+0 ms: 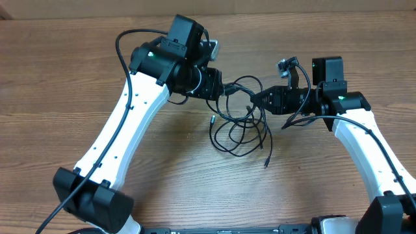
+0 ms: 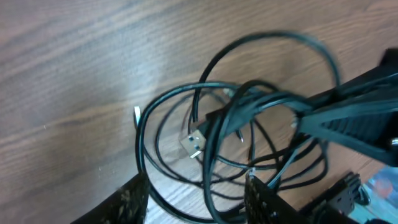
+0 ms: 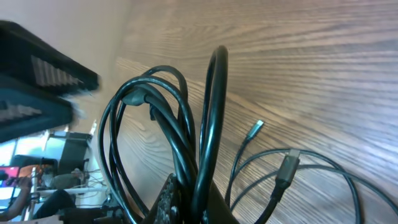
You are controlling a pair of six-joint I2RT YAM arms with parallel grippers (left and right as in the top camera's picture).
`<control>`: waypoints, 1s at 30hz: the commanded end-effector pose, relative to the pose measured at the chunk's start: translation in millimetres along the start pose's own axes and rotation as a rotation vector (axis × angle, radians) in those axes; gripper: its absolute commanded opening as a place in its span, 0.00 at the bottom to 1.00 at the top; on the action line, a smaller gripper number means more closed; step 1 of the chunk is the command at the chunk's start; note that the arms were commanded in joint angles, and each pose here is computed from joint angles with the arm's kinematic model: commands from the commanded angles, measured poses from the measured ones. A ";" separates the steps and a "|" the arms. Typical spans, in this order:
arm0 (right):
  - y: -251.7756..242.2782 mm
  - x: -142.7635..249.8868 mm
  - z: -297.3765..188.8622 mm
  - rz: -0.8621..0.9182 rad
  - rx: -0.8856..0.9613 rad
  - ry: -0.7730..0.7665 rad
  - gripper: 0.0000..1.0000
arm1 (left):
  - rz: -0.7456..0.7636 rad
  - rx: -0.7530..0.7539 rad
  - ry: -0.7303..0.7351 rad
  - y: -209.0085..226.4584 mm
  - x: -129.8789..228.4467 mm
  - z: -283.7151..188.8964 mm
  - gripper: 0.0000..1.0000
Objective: Untangle cables
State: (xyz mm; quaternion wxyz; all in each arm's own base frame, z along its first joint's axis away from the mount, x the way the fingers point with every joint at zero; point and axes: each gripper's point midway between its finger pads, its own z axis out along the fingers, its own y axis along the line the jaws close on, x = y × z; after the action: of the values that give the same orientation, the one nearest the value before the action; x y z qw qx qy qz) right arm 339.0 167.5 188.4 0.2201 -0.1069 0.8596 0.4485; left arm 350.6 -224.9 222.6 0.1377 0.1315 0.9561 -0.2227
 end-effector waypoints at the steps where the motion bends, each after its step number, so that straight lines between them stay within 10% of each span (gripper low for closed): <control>1: 14.6 -6.4 -3.8 -0.023 -0.060 -0.013 0.04 | 0.011 0.014 0.064 1.7 5.8 17.0 0.48; 8: 15.5 -6.2 -3.8 -0.023 -0.066 -0.012 0.04 | 0.027 -0.001 0.082 7.4 5.7 27.1 0.42; 12: 31.8 -4.7 -5.9 -0.031 -0.162 -0.001 0.04 | 0.043 -0.048 0.067 16.1 1.8 28.4 0.04; 30: 96.6 -3.3 -30.6 -0.153 -0.558 0.021 0.04 | 0.059 -0.134 -0.080 45.7 -28.0 -1.3 0.04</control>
State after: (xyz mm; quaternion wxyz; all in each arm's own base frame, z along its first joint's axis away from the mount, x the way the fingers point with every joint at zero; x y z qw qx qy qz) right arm 311.8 196.4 250.7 0.2164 -0.2024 0.7388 0.6053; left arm 371.1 -219.2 196.4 0.1415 0.1511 0.9605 -0.1860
